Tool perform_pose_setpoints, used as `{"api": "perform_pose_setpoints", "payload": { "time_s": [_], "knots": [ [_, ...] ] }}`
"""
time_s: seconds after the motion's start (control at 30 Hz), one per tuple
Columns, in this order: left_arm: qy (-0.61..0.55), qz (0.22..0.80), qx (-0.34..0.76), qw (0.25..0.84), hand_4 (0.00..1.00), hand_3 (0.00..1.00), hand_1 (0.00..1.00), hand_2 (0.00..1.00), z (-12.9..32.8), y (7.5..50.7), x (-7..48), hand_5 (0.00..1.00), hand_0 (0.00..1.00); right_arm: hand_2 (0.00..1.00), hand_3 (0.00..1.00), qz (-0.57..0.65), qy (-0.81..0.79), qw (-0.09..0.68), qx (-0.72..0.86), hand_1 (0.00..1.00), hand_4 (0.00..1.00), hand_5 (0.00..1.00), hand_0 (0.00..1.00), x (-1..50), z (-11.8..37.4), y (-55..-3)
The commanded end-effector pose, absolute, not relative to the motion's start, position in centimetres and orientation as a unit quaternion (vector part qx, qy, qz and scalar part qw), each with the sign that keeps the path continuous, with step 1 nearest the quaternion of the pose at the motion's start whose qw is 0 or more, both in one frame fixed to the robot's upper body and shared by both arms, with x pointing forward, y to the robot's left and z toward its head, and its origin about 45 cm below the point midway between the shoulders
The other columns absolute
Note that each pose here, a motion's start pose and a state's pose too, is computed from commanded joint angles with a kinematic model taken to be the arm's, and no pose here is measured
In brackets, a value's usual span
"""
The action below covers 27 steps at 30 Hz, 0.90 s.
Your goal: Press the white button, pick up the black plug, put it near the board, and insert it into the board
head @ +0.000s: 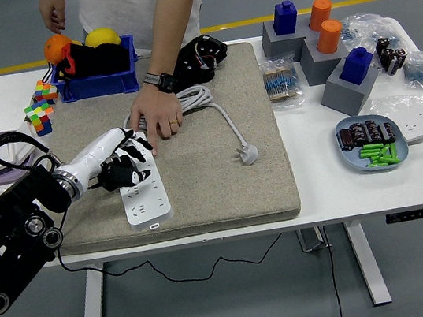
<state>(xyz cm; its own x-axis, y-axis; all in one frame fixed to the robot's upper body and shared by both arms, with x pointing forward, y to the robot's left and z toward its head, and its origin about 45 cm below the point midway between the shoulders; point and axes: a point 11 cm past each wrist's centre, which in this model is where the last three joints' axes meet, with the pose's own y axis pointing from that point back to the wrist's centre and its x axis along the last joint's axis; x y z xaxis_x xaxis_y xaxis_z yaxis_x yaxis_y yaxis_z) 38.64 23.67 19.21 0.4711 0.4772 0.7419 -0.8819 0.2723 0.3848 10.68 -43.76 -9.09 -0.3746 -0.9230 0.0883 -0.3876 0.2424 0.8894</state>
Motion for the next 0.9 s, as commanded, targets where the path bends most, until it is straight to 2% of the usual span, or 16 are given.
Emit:
{"api": "perform_pose_setpoints", "payload": {
  "time_s": [0.9],
  "knots": [
    [-0.243,0.439,0.384,0.775,0.749,0.609,0.596,0.498,17.9,21.8,39.4,0.002,0.432,0.736,0.715,-0.414,-0.719,0.322,0.456,0.754,0.782,0.555,0.821,10.7,-9.2,-43.6]
  ]
}}
